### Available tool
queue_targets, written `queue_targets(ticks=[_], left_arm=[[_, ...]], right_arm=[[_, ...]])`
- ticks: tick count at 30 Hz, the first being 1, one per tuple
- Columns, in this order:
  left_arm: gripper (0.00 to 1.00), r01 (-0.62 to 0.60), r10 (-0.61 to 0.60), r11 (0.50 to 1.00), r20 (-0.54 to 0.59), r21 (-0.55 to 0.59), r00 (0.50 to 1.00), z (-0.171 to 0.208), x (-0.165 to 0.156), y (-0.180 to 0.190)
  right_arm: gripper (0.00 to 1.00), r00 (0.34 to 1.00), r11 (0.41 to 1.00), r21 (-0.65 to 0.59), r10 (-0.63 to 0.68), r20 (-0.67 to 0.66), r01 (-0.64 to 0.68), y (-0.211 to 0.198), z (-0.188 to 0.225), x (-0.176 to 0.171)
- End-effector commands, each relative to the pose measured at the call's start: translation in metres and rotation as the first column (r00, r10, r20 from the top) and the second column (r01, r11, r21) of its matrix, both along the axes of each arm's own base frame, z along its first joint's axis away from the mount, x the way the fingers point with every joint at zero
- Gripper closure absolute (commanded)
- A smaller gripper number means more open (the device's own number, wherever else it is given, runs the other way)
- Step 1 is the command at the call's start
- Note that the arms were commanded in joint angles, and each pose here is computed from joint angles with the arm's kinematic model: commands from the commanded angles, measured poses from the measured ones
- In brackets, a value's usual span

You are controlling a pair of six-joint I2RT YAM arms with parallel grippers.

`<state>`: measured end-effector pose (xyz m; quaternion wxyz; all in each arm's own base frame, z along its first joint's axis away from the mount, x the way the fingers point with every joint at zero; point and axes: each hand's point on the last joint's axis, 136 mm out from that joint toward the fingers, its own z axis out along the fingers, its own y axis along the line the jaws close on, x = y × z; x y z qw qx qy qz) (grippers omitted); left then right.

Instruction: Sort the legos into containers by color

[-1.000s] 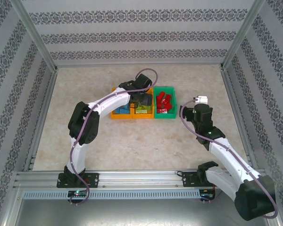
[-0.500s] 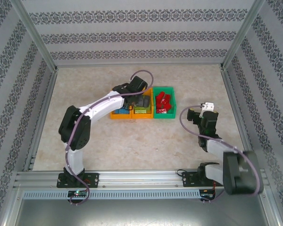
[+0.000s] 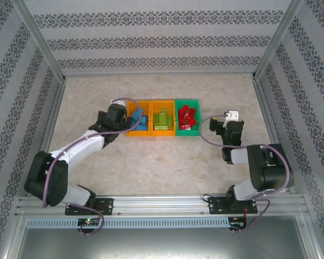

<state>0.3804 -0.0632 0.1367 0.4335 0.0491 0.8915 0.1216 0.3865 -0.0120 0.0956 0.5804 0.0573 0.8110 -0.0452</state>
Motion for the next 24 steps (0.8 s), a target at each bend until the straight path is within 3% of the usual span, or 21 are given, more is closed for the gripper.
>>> queue_targets(ticks=[1, 7, 16, 24], left_arm=[[0.01, -0.014, 0.014, 1.000, 0.187, 0.001, 0.982, 0.020, 0.010, 0.025], [0.01, -0.007, 0.021, 0.998, 0.203, -0.069, 0.979, -0.029, -0.002, 0.056], [0.01, 0.036, 0.007, 0.985, 0.251, -0.166, 0.968, -0.029, 0.010, 0.067], [0.01, 0.029, 0.034, 0.973, 0.265, -0.228, 0.964, -0.054, 0.018, 0.074]], right_arm=[[0.02, 0.997, 0.997, -0.034, -0.061, 0.046, 0.063, -0.008, 0.014, 0.004], [0.02, 0.997, 0.998, -0.034, -0.061, 0.043, 0.062, -0.008, 0.014, 0.004], [0.02, 0.997, 0.997, -0.032, -0.062, 0.043, 0.063, -0.008, 0.014, 0.004], [0.02, 0.997, 0.998, -0.029, -0.058, 0.040, 0.060, -0.008, 0.013, 0.004]])
